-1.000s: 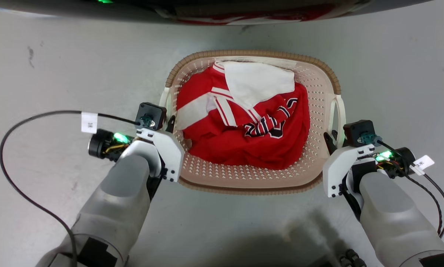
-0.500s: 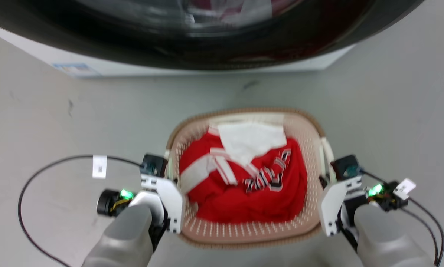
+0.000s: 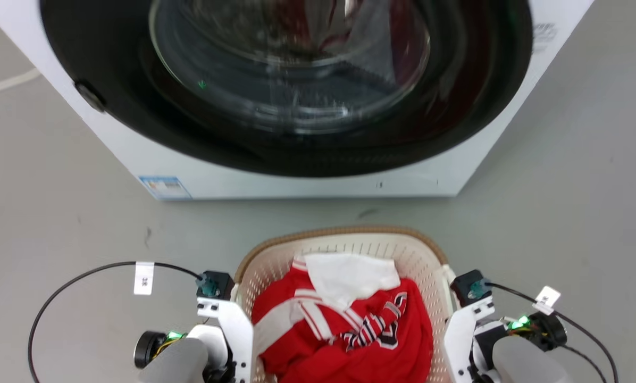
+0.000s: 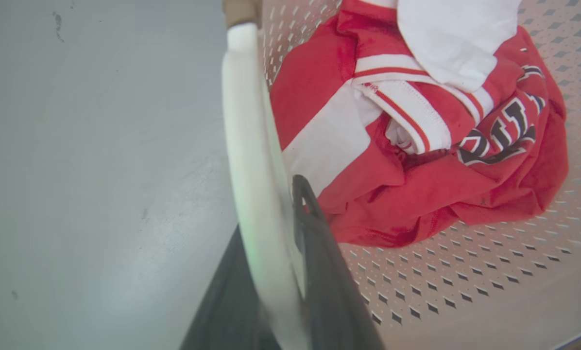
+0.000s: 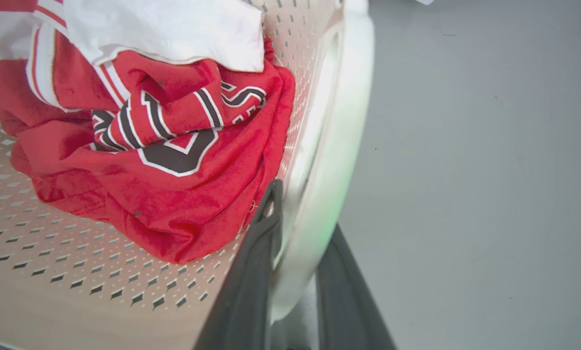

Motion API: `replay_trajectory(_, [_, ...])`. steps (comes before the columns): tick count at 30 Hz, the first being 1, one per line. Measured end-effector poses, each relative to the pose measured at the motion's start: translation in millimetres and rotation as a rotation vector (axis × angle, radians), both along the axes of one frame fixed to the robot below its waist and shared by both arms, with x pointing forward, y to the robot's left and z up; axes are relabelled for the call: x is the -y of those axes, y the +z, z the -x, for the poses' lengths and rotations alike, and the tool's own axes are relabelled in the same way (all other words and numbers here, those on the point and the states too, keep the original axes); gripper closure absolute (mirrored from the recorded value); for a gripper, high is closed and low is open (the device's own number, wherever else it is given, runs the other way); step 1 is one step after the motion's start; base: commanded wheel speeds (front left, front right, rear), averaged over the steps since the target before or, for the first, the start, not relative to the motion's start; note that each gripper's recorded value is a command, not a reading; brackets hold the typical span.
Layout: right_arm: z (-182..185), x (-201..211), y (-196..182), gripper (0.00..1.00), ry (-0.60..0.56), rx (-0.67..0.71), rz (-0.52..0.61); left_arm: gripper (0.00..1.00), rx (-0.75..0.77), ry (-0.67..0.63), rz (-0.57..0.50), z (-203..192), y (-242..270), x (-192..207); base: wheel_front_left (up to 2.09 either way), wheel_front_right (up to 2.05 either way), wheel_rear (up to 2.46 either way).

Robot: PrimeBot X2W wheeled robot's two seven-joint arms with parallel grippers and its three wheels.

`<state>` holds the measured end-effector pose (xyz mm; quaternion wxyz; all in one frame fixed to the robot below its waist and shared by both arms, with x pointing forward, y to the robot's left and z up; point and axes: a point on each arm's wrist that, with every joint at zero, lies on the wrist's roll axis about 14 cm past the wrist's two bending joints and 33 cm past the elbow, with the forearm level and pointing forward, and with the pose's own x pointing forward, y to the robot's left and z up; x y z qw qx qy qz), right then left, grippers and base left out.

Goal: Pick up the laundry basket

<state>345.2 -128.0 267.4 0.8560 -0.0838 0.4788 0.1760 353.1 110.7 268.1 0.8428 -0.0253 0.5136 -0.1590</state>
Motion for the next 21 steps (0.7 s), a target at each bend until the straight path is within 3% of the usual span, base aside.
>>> replay_trajectory(21, [15, 1, 60, 1.00, 0.025, 0.060, 0.026, 1.00, 0.076, -0.023, 0.006, 13, 61, 0, 0.00, 0.00, 0.00])
